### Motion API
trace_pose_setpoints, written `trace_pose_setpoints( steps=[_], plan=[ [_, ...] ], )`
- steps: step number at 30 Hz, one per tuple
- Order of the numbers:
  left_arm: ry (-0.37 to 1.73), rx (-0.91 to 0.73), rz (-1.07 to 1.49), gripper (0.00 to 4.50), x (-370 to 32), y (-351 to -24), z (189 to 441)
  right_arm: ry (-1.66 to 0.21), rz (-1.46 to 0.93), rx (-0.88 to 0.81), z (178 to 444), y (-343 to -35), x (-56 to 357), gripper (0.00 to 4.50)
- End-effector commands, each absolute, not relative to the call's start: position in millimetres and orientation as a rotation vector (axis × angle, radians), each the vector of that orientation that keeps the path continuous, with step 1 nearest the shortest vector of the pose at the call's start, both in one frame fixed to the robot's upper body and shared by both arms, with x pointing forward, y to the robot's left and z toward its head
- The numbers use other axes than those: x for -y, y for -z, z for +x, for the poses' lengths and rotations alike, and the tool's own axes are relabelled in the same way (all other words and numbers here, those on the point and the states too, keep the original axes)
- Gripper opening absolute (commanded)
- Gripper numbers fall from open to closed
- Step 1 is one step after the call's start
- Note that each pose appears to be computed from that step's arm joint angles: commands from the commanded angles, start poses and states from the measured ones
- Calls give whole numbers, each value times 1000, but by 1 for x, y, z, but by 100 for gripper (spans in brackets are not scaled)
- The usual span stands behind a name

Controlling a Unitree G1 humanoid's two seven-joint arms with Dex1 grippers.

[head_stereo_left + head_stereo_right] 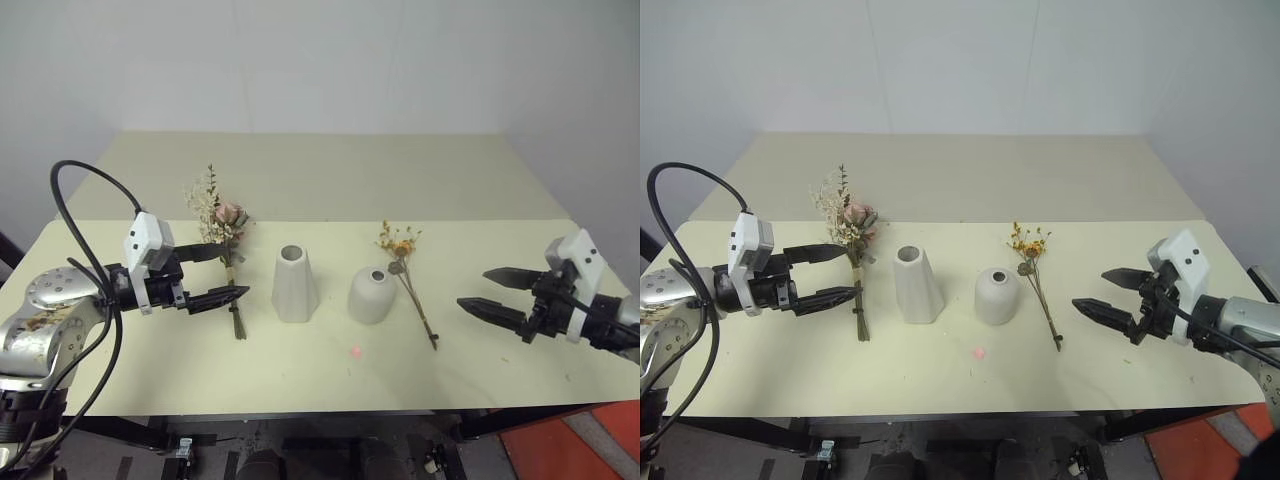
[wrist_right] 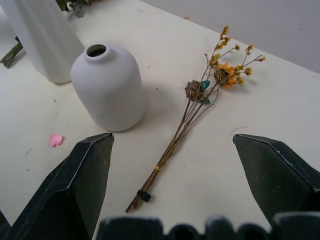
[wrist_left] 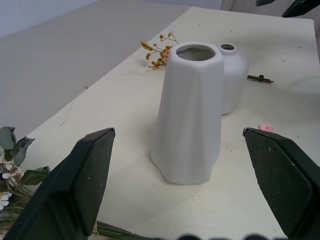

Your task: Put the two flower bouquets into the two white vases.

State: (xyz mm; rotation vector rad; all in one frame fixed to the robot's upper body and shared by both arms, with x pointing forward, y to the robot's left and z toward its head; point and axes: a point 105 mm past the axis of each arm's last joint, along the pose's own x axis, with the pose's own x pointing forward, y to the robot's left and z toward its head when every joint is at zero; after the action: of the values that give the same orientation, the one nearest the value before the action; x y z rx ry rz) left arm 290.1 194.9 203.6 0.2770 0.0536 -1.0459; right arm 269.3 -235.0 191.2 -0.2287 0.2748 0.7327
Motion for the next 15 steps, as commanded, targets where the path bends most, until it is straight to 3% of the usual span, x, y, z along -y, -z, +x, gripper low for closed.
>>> trace_pose_setpoints(
  steps=[1, 12, 15],
  plan=[
    [1041, 13, 323, 447, -198, -222, 288, -730, -275, -222, 271, -208, 236, 450],
    [1055, 19, 324, 447, -198, -224, 286, -761, -247, -260, 270, -206, 232, 450],
    [1092, 31, 332, 447, -195, -229, 285, -728, -212, -404, 279, -198, 230, 450]
  ],
)
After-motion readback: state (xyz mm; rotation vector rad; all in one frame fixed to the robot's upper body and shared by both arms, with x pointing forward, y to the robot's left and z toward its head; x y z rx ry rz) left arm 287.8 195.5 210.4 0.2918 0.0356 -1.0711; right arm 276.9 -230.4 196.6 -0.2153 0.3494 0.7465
